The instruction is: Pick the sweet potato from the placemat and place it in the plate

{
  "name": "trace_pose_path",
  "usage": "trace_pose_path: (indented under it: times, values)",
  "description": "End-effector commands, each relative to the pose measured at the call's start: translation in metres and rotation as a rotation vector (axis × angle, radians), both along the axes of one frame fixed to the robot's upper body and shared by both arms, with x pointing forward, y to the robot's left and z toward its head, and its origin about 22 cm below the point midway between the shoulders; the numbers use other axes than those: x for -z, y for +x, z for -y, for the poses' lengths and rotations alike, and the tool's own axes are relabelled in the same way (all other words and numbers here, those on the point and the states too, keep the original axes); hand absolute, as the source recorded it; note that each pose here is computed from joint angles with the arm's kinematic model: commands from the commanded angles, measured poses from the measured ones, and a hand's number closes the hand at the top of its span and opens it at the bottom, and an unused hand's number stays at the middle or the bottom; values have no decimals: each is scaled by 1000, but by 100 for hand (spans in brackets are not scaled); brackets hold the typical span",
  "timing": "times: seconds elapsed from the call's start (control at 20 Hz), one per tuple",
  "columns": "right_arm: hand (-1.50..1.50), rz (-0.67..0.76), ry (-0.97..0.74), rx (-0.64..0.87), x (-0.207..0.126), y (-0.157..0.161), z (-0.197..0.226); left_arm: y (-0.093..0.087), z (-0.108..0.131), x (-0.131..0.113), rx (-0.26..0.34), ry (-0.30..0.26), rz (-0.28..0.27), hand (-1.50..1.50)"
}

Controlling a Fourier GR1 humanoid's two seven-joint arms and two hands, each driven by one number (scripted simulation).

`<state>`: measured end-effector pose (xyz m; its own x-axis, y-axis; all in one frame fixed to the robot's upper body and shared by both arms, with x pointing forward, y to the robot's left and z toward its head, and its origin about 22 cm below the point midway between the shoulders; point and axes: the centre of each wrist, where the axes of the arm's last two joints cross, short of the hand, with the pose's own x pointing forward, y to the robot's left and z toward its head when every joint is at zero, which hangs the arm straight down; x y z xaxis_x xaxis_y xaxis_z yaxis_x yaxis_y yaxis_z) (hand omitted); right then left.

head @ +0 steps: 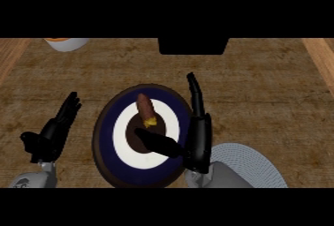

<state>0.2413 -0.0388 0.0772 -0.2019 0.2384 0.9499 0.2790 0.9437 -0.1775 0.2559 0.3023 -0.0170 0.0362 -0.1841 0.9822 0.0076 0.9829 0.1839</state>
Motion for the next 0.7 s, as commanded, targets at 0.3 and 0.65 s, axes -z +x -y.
trace_pose_path:
  times: [0.3, 0.65]
  values:
    - [-150, 66, 128, -29, 9, -40, 96, 6, 3, 1, -15, 10, 4, 0]
    - [-150, 71, 103, -105, 72, -64, 143, -7, 7, 17, -23, -1, -4, 0]
